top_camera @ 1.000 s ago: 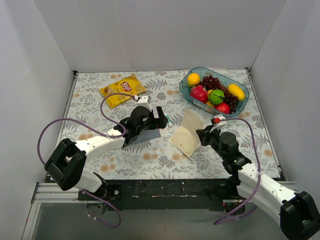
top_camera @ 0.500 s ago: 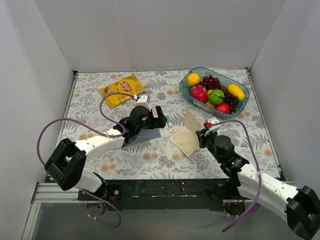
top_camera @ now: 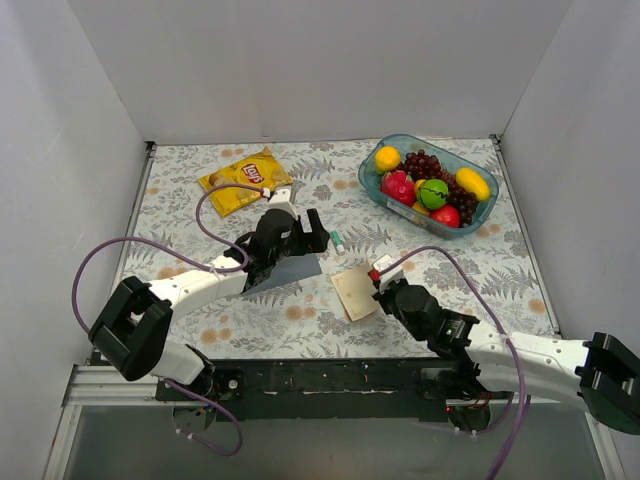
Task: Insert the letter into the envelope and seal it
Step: Fold the letter at the center of the board.
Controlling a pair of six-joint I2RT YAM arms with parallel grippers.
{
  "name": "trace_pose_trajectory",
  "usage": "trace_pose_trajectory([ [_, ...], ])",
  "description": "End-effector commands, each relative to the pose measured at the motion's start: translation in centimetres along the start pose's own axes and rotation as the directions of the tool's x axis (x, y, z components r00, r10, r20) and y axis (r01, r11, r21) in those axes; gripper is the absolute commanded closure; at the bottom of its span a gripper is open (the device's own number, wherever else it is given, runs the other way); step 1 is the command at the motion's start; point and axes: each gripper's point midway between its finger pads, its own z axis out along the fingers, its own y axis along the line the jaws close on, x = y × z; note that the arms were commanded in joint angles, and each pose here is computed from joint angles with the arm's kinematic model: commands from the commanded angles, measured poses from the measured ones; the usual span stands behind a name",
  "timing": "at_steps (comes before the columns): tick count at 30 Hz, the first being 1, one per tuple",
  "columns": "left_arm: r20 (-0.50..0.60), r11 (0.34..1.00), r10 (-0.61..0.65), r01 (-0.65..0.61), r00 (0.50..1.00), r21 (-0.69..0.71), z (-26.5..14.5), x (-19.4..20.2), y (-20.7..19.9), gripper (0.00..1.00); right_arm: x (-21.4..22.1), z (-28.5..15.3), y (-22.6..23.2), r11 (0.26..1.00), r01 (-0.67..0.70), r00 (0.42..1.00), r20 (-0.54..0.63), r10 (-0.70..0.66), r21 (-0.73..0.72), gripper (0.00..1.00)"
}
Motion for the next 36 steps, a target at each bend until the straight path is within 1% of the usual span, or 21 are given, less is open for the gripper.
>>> trace_pose_trajectory([
  [1,0.044,1.0,-0.005,0.005,0.999,-0.007,-0.2,-1.7,0.2,0.08,-3.0,-0.1,0.0,0.999,0.03,0.998,0.052,-0.032,0.031,0.99],
  [6,0.041,1.0,-0.009,0.01,0.999,-0.014,-0.2,-1.6,0.5,0.08,-3.3,-0.2,1.3,0.995,0.102,0.994,0.034,-0.102,-0.003,0.99],
  [9,0.036,1.0,-0.01,0.011,0.999,-0.019,-0.1,-1.5,0.7,0.08,-2.6,-0.1,2.4,0.986,0.165,0.986,-0.005,-0.165,-0.038,0.99],
  [16,0.033,1.0,-0.015,0.016,0.999,-0.022,-0.1,-1.4,1.0,0.08,-1.6,-0.3,4.9,0.938,0.328,0.94,-0.063,-0.336,-0.111,0.98],
  [20,0.029,0.999,-0.016,0.017,0.999,-0.027,-0.1,-1.2,1.2,0.08,-1.4,-0.5,5.6,0.918,0.375,0.92,-0.072,-0.386,-0.131,0.96],
  [23,0.028,0.999,-0.02,0.021,0.999,-0.025,-0.1,-1.1,1.3,0.08,-1.2,-0.7,6.4,0.908,0.384,0.914,-0.065,-0.399,-0.167,0.91],
  [24,0.023,0.999,-0.021,0.022,1.0,-0.027,0.0,-0.9,1.3,0.08,-1.4,-0.7,6.6,0.907,0.383,0.915,-0.061,-0.398,-0.173,0.85],
  [26,0.022,0.999,-0.021,0.022,1.0,-0.025,-0.1,-0.8,1.4,0.08,-1.3,-0.8,7.2,0.903,0.38,0.916,-0.055,-0.397,-0.199,0.81],
  [27,0.02,0.999,-0.025,0.026,0.999,-0.027,-0.1,-0.7,1.4,0.08,-1.5,-0.9,7.4,0.903,0.376,0.918,-0.049,-0.394,-0.206,0.77],
  [29,0.021,0.999,-0.027,0.028,0.999,-0.028,-0.1,-0.6,1.6,0.08,-1.5,-1.0,8.0,0.899,0.368,0.921,-0.044,-0.388,-0.238,0.74],
  [30,0.018,0.999,-0.028,0.029,0.999,-0.03,-0.1,-0.5,1.7,0.08,-1.5,-1.0,8.3,0.898,0.363,0.922,-0.042,-0.385,-0.249,0.7],
  [33,0.017,0.999,-0.03,0.031,0.999,-0.029,-0.2,-0.3,1.7,0.08,-1.5,-1.1,9.1,0.893,0.344,0.925,-0.056,-0.375,-0.29,0.64],
  [36,0.023,0.999,-0.033,0.033,0.999,-0.028,-0.3,-0.5,1.8,0.08,-1.2,-1.3,9.8,0.886,0.326,0.929,-0.064,-0.365,-0.328,0.61],
])
